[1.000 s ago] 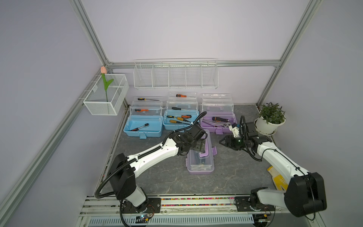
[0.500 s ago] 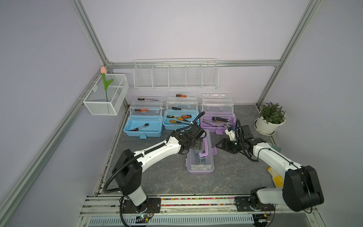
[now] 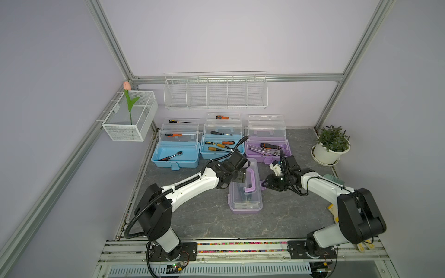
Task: Close toolboxes
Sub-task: Fasten the toolbox latch on the toolbox.
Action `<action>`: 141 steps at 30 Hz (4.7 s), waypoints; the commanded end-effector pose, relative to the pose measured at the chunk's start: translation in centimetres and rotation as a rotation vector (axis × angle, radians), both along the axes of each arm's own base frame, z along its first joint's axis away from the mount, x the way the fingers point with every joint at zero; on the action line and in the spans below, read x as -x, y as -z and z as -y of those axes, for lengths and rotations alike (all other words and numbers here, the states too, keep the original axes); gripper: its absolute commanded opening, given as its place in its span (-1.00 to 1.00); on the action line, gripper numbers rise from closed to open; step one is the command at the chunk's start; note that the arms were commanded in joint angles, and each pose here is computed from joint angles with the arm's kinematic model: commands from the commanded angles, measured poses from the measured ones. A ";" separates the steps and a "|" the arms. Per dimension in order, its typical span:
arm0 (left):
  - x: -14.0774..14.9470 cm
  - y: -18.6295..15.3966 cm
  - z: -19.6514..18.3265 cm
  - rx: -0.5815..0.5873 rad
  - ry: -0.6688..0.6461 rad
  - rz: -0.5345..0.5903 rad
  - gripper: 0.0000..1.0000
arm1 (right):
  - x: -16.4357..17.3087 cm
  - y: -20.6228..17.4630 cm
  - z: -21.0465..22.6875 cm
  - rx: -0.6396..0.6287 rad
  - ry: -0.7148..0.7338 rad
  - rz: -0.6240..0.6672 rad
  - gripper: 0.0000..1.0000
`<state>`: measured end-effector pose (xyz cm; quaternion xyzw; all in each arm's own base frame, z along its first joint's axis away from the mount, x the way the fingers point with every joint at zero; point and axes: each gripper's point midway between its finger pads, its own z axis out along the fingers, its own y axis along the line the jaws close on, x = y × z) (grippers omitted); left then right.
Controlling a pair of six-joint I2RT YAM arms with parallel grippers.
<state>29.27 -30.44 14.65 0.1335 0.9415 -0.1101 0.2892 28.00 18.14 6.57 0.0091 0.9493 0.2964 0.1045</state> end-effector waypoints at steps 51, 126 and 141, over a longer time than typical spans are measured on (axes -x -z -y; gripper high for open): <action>1.7 1.7 -2.5 -0.095 0.005 -0.049 0.59 | 0.5 -4.8 -3.2 -0.212 -0.083 0.051 -0.06; 3.9 0.6 1.2 0.019 0.066 -0.054 0.74 | 2.0 -2.4 -3.1 -0.140 -0.074 -0.020 -0.57; 3.6 0.2 0.3 -0.027 0.050 -0.032 0.77 | 0.5 -1.9 1.3 0.141 -0.039 0.011 -0.61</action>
